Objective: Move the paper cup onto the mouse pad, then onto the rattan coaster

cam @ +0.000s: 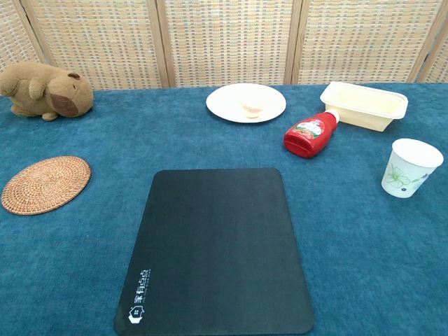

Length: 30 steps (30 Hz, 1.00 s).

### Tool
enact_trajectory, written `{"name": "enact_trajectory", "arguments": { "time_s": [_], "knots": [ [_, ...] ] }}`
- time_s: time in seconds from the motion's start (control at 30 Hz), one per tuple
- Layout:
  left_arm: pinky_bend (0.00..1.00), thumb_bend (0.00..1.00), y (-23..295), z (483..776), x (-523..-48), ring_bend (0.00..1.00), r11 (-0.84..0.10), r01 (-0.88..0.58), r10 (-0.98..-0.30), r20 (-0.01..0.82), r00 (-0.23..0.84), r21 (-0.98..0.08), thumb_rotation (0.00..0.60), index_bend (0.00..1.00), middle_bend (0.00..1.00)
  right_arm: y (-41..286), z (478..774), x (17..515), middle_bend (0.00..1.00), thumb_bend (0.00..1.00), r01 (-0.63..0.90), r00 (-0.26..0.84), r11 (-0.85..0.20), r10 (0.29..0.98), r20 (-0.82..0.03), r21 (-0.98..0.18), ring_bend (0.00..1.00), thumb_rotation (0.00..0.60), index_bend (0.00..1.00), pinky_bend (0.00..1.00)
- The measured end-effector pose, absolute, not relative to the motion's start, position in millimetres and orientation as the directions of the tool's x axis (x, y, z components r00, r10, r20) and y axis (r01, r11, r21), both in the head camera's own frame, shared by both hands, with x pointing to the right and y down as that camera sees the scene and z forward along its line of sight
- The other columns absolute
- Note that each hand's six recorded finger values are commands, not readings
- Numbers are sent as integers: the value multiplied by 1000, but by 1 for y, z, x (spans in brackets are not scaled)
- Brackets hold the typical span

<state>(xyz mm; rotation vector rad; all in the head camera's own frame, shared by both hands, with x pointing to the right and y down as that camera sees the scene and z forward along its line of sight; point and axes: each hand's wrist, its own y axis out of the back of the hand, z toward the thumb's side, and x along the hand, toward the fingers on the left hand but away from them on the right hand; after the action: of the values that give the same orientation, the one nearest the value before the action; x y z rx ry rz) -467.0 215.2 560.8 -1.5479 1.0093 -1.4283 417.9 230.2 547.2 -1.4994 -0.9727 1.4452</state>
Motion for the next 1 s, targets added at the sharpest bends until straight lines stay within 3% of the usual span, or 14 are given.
{"name": "enact_trajectory", "arguments": {
  "time_s": [1.0],
  "knots": [
    [0, 139, 221, 551, -470, 0, -358, -56, -933, 356, 48, -932, 600, 0, 0, 232, 548, 416, 0, 46, 15, 61, -390, 920, -388, -921, 0, 600, 0, 0]
  ]
}}
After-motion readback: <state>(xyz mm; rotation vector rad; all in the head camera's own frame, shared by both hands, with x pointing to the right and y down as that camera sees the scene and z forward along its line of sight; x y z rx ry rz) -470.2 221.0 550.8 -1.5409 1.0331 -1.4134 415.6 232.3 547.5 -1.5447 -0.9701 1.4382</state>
